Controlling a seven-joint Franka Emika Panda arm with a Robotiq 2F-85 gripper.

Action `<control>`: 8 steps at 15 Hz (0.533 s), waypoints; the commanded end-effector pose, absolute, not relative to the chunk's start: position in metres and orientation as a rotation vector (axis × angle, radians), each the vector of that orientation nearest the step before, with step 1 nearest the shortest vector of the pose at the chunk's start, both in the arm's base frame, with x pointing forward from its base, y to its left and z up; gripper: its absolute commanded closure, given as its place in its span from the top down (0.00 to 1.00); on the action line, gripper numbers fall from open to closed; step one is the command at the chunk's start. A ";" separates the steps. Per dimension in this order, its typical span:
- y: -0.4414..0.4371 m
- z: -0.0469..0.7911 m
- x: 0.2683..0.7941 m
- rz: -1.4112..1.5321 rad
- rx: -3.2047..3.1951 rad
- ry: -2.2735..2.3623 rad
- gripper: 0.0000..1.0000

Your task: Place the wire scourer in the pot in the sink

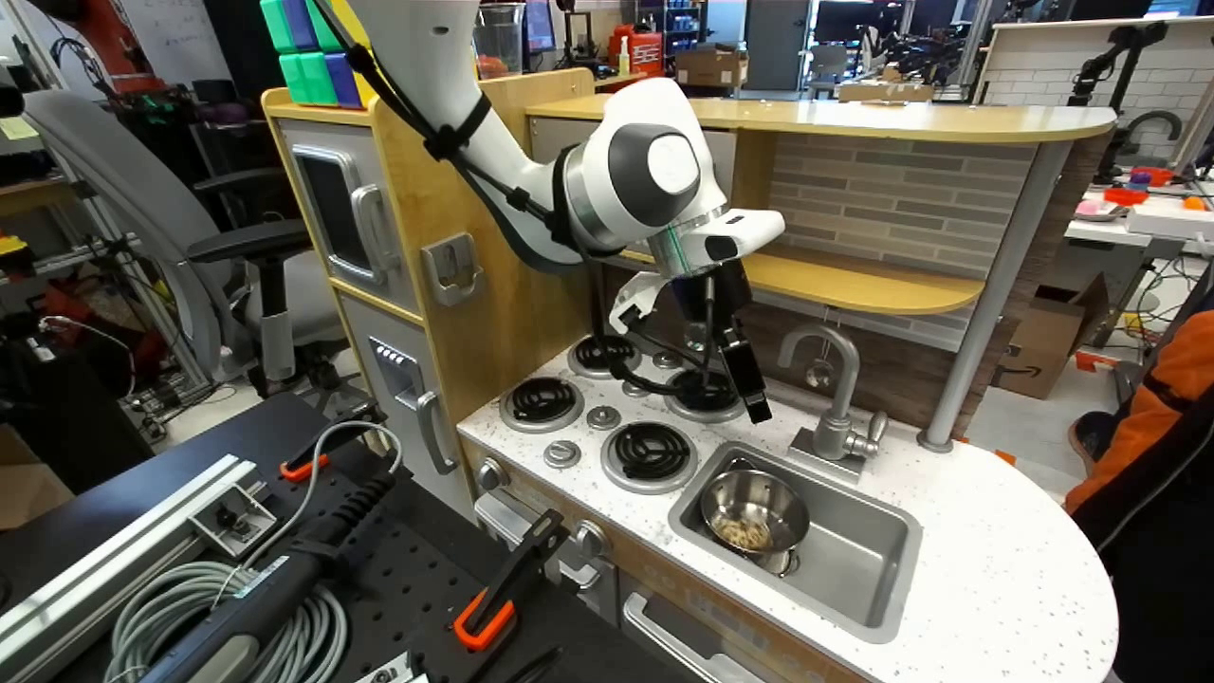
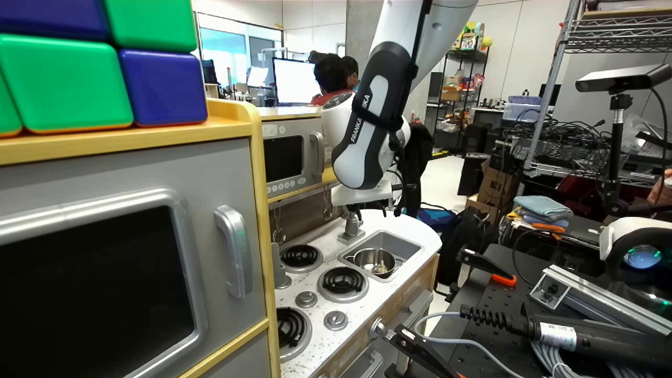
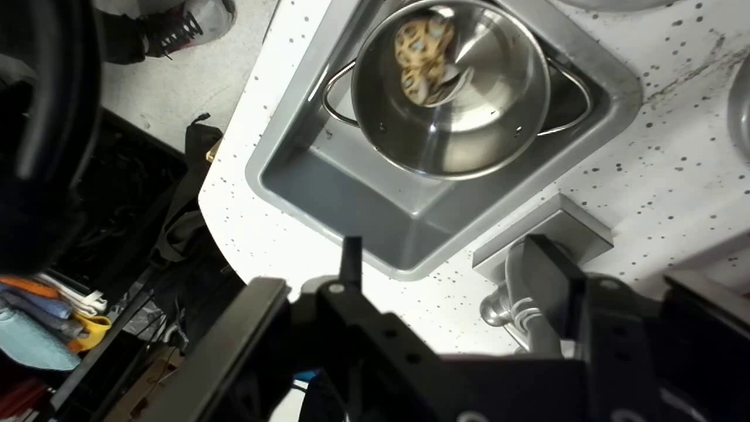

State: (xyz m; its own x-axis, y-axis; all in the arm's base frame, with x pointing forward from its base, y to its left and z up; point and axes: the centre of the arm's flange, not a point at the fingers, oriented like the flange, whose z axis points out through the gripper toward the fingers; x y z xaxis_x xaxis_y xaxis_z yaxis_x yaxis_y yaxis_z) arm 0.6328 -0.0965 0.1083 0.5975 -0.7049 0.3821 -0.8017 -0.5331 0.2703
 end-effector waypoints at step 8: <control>-0.095 0.192 0.576 0.039 2.667 -0.877 1.00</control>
